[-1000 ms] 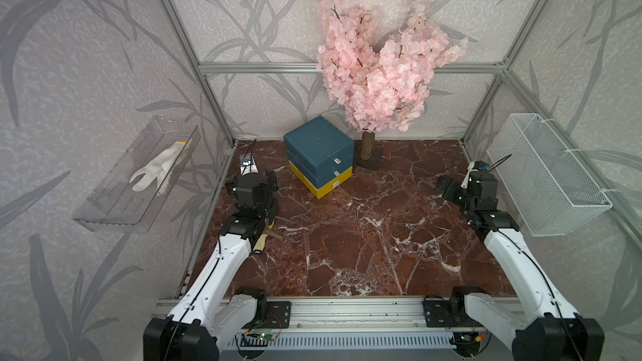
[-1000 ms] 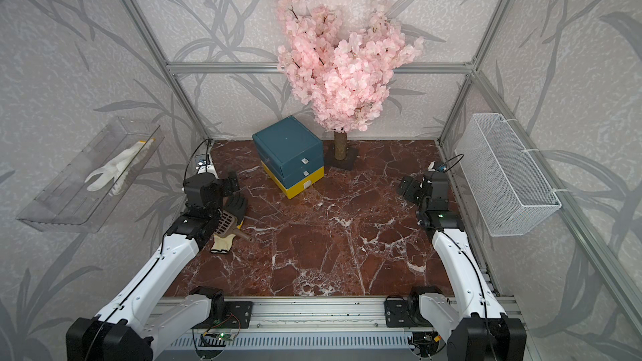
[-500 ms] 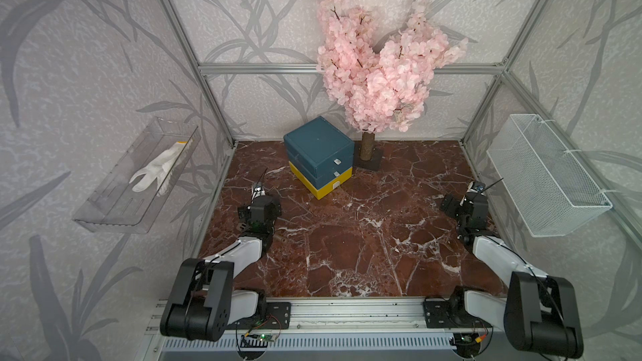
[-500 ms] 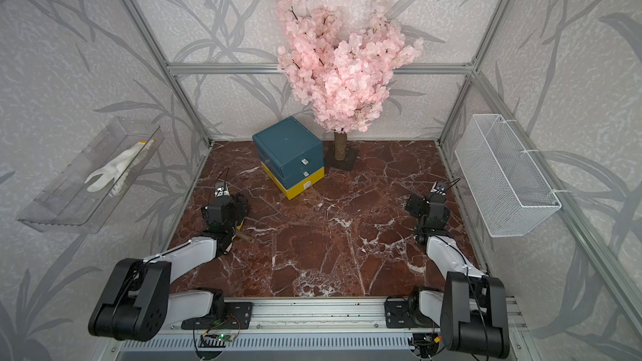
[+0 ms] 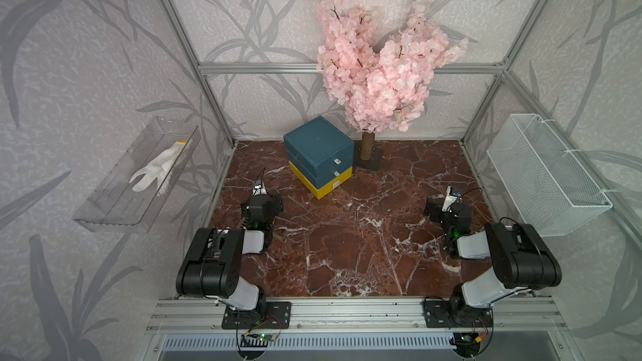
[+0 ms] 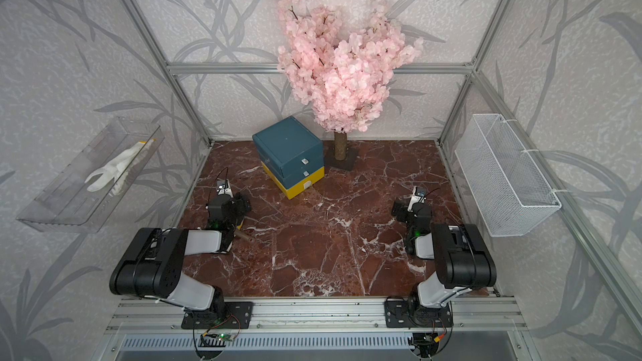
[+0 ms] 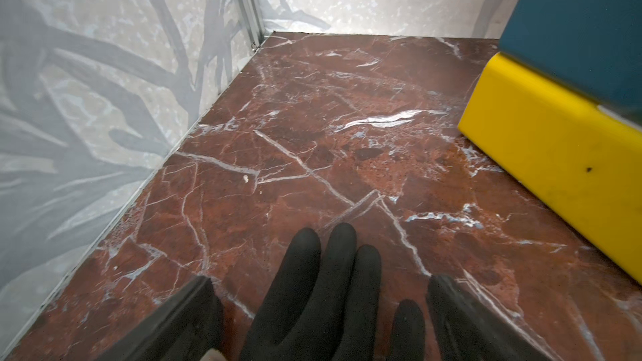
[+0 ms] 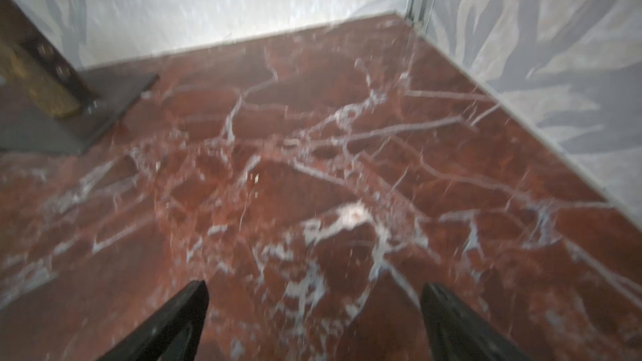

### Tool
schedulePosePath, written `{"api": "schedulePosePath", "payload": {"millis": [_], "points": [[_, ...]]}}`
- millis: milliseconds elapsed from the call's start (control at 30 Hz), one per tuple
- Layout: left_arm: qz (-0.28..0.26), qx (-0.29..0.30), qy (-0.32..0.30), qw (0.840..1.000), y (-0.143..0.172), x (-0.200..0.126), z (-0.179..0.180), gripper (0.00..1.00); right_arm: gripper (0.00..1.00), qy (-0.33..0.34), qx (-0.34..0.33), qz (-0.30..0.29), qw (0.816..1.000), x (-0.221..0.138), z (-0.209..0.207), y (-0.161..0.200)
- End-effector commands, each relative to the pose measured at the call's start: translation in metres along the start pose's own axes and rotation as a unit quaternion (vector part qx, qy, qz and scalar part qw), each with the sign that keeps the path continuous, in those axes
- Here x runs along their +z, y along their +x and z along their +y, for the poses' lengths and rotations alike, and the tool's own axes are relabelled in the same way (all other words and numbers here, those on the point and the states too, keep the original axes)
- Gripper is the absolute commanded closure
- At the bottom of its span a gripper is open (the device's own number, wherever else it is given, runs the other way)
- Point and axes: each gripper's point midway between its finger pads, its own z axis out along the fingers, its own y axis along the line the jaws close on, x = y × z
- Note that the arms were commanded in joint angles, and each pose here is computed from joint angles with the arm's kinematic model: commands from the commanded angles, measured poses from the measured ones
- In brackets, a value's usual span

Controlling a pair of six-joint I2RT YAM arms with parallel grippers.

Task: Please place the pencils in the drawer according to their color
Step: Reset both arms

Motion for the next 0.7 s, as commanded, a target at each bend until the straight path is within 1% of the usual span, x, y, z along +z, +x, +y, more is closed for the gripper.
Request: {"api": "schedulePosePath", "payload": {"millis": [0,33,100,167,500,667], "points": [[-0.025,-0.001,0.037,0.999,-0.016,0.001,-0.011,0.00,0.01,-0.020,-0.018,-0.041,0.999,0.011,0.012,-0.040],[-0.023,-0.004,0.039,0.999,-0.016,0.002,-0.011,0.00,0.01,-0.023,-0.022,-0.056,0.998,0.010,0.014,-0.042],[-0.016,-0.011,0.041,0.999,-0.015,0.003,-0.009,0.00,0.01,-0.018,-0.019,-0.047,0.999,0.011,0.012,-0.041],[-0.015,-0.019,0.028,0.999,-0.015,0.005,-0.004,0.00,0.01,-0.020,-0.019,-0.056,0.998,0.010,0.013,-0.042],[-0.014,-0.019,0.024,0.999,-0.015,0.005,-0.002,0.00,0.01,-0.021,-0.021,-0.059,0.998,0.009,0.013,-0.042],[-0.014,-0.019,0.023,0.999,-0.015,0.005,-0.002,0.00,0.01,-0.052,-0.039,-0.041,0.997,0.013,0.025,-0.040]]}}
